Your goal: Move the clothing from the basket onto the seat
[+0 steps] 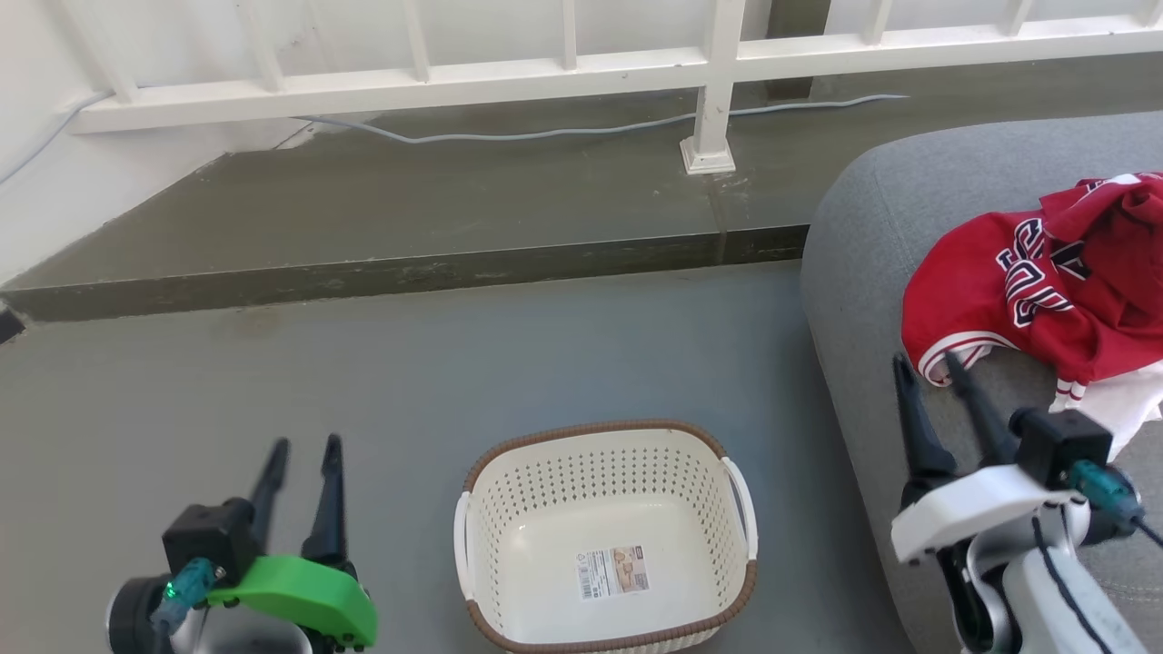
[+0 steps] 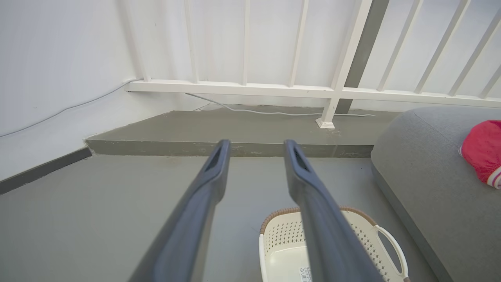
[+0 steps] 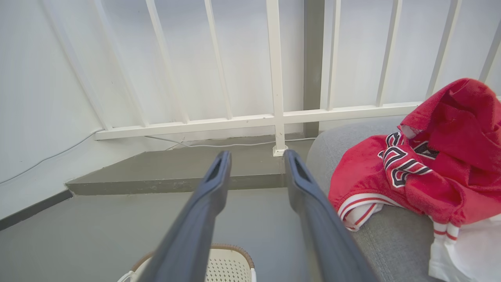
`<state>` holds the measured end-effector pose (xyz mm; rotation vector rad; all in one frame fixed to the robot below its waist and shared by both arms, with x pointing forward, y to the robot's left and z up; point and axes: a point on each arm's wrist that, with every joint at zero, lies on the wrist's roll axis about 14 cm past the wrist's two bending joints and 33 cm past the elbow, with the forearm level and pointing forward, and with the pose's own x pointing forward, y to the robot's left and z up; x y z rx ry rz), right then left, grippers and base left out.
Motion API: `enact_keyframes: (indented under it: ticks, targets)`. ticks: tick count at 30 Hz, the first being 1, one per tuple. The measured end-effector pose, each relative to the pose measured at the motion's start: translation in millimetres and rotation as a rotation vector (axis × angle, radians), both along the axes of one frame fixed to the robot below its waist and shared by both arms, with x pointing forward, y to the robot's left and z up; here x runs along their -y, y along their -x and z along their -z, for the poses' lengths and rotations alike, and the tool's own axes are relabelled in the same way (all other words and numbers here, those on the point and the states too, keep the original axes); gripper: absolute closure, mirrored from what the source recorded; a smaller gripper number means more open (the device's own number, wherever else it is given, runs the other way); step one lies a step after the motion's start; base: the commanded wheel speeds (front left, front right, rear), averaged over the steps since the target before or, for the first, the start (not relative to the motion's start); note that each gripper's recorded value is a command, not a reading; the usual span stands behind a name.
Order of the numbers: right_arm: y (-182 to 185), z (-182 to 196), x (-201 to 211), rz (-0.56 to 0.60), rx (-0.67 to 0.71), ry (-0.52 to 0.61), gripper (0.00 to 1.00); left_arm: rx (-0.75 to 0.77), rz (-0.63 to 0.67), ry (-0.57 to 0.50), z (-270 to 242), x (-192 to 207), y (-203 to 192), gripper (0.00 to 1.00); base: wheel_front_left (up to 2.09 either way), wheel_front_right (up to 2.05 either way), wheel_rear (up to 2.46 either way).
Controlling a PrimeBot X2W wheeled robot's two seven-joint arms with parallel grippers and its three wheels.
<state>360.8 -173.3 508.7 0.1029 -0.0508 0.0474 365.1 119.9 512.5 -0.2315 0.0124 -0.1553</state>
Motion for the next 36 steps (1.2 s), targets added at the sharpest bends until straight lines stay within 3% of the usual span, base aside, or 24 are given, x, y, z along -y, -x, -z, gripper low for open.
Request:
enact_keyframes:
  ticks: [5, 12, 23, 36]
  targets:
    - [10.4, 24.2, -4.2, 0.004, -0.075, -0.023, 1.0, -0.06, -0.001, 0.012, 17.9, 3.7, 6.4, 1.0, 0.0, 0.0, 0.0]
    - [9.9, 28.6, 0.9, 0.024, -0.101, -0.091, 1.0, -0.079, -0.007, 0.084, 19.1, 2.6, 7.0, 1.0, 0.0, 0.0, 0.0]
    - [8.4, 38.0, 11.1, 0.07, -0.161, -0.307, 1.0, -0.142, -0.05, 0.26, 25.5, -9.9, 5.8, 1.0, 0.0, 0.0, 0.0]
    - [5.6, 43.0, 16.4, 0.097, -0.198, -0.486, 1.0, -0.204, -0.072, 0.425, 33.6, -16.3, 6.2, 1.0, 0.0, 0.0, 0.0]
